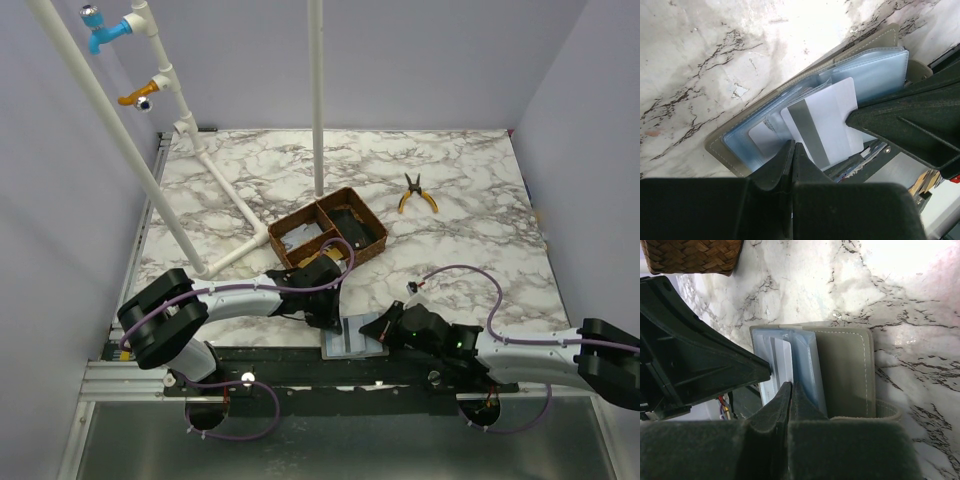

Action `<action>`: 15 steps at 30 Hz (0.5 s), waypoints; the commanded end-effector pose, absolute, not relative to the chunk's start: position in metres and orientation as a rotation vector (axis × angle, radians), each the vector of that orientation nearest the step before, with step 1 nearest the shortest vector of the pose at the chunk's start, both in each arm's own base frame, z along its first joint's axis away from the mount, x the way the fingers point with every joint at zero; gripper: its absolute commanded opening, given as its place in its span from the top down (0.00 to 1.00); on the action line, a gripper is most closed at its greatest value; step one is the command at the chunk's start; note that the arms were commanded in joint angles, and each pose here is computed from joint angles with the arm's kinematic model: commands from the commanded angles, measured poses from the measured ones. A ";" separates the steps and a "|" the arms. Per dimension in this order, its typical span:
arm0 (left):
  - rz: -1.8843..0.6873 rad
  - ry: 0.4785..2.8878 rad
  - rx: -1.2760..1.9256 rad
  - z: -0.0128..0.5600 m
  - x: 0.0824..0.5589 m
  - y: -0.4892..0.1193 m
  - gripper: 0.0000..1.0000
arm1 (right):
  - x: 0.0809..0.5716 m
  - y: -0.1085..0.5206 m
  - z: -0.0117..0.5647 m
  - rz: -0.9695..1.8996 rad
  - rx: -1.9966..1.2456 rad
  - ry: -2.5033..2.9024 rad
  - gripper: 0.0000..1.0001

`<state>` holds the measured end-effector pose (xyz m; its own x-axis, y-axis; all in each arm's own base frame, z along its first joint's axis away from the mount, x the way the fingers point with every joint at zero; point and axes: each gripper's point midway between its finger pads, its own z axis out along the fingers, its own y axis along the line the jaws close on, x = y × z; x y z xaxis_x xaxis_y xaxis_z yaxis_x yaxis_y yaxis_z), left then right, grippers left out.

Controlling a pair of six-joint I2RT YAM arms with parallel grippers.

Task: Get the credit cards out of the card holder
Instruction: Remove the credit card from the card holder.

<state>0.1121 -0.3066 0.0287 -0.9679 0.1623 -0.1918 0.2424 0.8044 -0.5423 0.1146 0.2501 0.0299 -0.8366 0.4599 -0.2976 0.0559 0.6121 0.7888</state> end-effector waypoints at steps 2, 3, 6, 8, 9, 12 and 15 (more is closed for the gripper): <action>-0.584 2.942 0.299 -0.007 0.112 -0.262 1.00 | 0.116 0.235 0.014 1.033 0.426 2.380 0.99; -0.583 2.940 0.295 -0.006 0.112 -0.262 1.00 | 0.116 0.235 0.014 1.029 0.427 2.382 0.99; -0.573 2.943 0.288 -0.007 0.113 -0.260 1.00 | 0.116 0.233 0.013 1.017 0.430 2.386 0.99; -0.573 2.942 0.287 -0.007 0.114 -0.260 1.00 | 0.116 0.231 0.013 1.017 0.431 2.381 0.99; -0.570 2.944 0.284 -0.007 0.114 -0.259 1.00 | 0.116 0.231 0.014 1.019 0.433 2.379 0.99; -0.565 2.943 0.283 -0.007 0.115 -0.258 1.00 | 0.117 0.230 0.016 1.027 0.433 2.366 0.99; -0.561 2.942 0.281 -0.006 0.115 -0.257 1.00 | 0.117 0.228 0.017 1.023 0.433 2.365 0.99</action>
<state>0.1161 -0.3045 0.0285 -0.9704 0.1490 -0.1900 0.2301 0.8093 -0.5405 0.1152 0.2447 0.0333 -0.8275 0.4710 -0.3056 0.0555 0.6102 0.7903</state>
